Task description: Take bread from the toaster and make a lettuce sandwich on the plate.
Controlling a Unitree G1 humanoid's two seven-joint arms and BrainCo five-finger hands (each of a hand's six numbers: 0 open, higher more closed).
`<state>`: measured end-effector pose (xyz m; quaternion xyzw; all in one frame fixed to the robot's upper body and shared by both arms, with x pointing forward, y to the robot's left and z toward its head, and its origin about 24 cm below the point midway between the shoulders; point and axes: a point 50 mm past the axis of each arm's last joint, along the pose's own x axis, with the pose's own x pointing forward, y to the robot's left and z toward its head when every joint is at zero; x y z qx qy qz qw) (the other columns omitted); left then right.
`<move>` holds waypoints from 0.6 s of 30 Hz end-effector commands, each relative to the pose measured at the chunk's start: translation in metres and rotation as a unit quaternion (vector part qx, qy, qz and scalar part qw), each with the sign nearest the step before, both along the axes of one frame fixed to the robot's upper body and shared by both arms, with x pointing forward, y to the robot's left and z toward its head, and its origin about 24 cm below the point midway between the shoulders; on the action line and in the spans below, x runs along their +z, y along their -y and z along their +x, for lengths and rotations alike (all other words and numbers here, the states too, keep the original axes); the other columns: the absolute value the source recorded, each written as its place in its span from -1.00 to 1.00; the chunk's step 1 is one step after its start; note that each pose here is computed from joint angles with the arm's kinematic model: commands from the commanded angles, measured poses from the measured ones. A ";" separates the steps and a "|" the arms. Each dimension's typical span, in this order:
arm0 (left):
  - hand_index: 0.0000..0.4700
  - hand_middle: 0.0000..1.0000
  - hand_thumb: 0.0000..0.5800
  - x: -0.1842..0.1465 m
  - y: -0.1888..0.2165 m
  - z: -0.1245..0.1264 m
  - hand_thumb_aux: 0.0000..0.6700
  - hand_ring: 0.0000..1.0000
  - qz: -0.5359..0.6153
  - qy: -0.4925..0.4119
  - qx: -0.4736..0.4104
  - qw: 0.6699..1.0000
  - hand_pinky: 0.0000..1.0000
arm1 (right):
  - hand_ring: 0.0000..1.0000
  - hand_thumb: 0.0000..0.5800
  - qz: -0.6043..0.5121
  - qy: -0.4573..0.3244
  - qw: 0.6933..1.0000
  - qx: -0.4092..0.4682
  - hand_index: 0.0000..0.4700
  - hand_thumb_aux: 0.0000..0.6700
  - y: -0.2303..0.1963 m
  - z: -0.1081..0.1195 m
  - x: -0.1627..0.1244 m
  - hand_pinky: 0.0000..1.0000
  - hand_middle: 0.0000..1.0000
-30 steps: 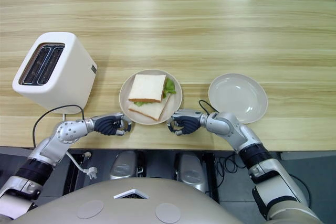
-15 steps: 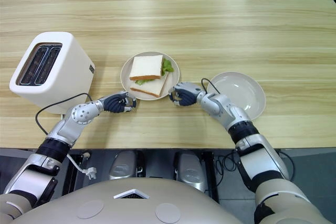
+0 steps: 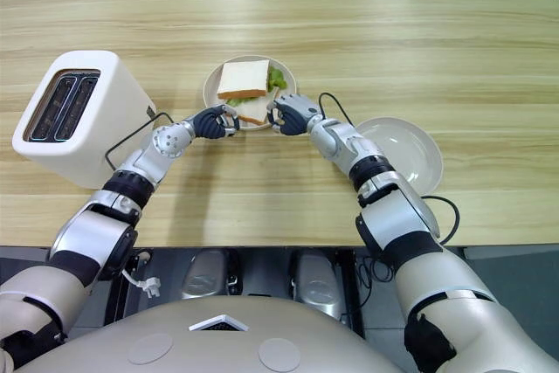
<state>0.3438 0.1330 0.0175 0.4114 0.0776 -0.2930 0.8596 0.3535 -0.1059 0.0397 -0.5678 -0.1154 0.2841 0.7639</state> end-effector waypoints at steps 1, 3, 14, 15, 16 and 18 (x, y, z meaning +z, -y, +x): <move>0.96 1.00 1.00 0.001 -0.006 -0.005 1.00 1.00 -0.021 0.011 -0.006 1.000 1.00 | 1.00 1.00 0.044 0.039 0.998 -0.004 0.96 1.00 0.010 0.000 0.012 1.00 1.00; 0.96 1.00 1.00 0.012 -0.010 -0.010 1.00 1.00 -0.039 0.045 -0.012 0.998 1.00 | 1.00 1.00 0.081 0.084 0.993 -0.002 0.96 1.00 0.018 -0.002 0.026 1.00 1.00; -1.00 -1.00 -1.00 0.114 -0.040 -0.079 -1.00 -1.00 -0.219 0.421 0.114 0.873 -1.00 | -1.00 -1.00 0.411 0.332 0.849 -0.014 -1.00 -1.00 0.050 -0.076 0.107 -1.00 -1.00; -1.00 -1.00 -1.00 0.114 -0.042 -0.083 -1.00 -1.00 -0.249 0.429 0.133 0.858 -1.00 | -1.00 -1.00 0.429 0.336 0.838 -0.011 -1.00 -1.00 0.048 -0.082 0.107 -1.00 -1.00; -1.00 -1.00 -1.00 0.111 -0.041 -0.085 -1.00 -1.00 -0.265 0.435 0.148 0.848 -1.00 | -1.00 -1.00 0.435 0.340 0.834 -0.006 -1.00 -1.00 0.044 -0.087 0.106 -1.00 -1.00; -1.00 -1.00 -1.00 0.104 -0.039 -0.088 -1.00 -1.00 -0.279 0.440 0.163 0.838 -1.00 | -1.00 -1.00 0.443 0.337 0.831 -0.004 -1.00 -1.00 0.037 -0.092 0.103 -1.00 -1.00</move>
